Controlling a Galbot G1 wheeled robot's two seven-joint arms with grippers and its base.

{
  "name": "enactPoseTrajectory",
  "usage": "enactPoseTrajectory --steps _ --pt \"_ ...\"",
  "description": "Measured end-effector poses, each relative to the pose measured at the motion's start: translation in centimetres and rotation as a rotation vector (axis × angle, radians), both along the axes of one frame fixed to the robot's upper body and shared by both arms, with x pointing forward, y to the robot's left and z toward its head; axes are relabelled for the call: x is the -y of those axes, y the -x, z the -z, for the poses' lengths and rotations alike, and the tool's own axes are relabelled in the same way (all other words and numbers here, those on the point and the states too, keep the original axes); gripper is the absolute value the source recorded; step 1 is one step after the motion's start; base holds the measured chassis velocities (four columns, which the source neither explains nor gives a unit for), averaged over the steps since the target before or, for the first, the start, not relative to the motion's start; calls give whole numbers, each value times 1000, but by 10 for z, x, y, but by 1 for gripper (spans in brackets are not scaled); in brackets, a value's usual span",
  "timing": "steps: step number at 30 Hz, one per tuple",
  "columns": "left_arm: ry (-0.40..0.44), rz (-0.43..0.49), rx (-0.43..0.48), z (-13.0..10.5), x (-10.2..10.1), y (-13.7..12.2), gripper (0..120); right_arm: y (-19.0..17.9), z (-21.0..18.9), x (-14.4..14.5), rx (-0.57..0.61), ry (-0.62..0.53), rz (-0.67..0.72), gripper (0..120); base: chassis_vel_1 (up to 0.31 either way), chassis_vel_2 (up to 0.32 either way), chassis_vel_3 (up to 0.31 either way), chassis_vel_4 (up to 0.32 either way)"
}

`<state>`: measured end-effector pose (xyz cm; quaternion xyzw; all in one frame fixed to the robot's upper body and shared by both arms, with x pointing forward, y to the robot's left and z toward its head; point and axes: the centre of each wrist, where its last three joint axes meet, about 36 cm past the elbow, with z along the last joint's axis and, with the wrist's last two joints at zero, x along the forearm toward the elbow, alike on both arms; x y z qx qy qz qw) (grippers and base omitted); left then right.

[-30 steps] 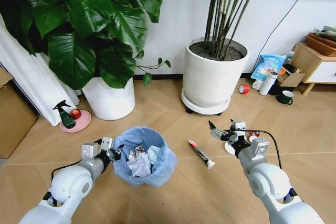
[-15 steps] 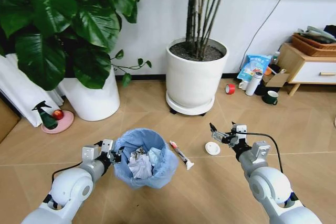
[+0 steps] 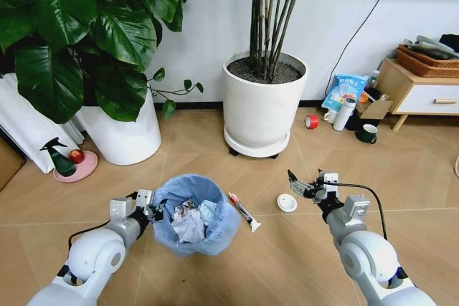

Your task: Pick up the trash bin and place the garbage on the floor into it.

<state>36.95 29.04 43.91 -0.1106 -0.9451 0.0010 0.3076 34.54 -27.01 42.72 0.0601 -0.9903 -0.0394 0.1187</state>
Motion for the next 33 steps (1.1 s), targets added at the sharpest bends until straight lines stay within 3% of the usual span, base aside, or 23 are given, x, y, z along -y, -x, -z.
enactPoseTrajectory --steps 33 --pt "1 -2 4 1 3 0 0 7 7 -7 -7 -17 -16 100 -66 64 61 -61"
